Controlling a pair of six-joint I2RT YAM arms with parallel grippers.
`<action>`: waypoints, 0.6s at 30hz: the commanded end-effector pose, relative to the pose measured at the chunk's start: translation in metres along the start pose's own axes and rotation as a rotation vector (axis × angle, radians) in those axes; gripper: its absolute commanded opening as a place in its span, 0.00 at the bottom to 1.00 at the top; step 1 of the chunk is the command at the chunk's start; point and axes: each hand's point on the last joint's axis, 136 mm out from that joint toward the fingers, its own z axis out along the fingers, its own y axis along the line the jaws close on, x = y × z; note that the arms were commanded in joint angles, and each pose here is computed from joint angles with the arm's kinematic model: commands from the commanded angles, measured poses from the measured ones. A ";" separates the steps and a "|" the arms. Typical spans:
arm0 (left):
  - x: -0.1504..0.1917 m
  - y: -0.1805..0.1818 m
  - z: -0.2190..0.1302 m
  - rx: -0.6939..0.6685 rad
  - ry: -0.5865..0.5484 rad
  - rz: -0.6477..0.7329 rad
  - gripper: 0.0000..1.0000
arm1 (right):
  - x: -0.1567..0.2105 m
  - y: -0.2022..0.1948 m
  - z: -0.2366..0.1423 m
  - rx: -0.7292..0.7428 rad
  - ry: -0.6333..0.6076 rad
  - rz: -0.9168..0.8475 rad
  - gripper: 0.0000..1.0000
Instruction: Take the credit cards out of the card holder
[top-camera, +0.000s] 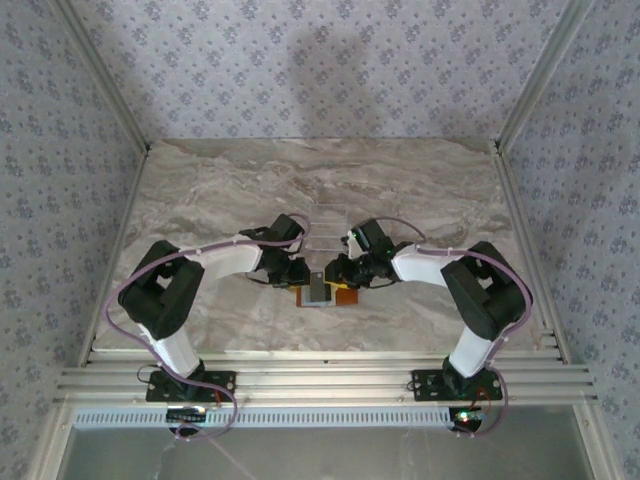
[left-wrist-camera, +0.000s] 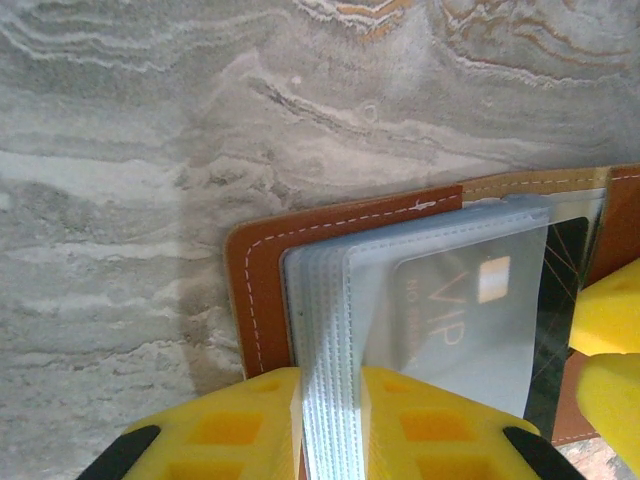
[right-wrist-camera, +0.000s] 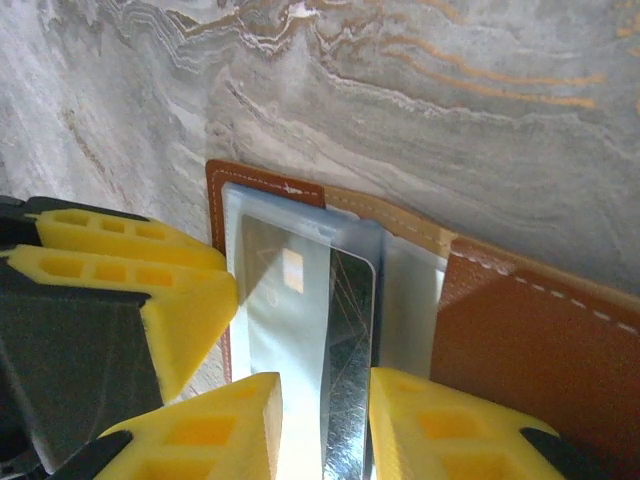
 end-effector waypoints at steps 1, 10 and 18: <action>0.019 0.024 0.015 -0.105 0.073 -0.002 0.21 | 0.006 -0.003 0.006 -0.018 0.032 0.028 0.30; 0.019 0.025 0.016 -0.116 0.075 0.004 0.21 | 0.010 -0.018 0.009 0.076 0.056 0.022 0.24; 0.019 0.025 0.016 -0.122 0.077 0.005 0.21 | 0.010 -0.009 0.015 0.016 0.068 0.023 0.19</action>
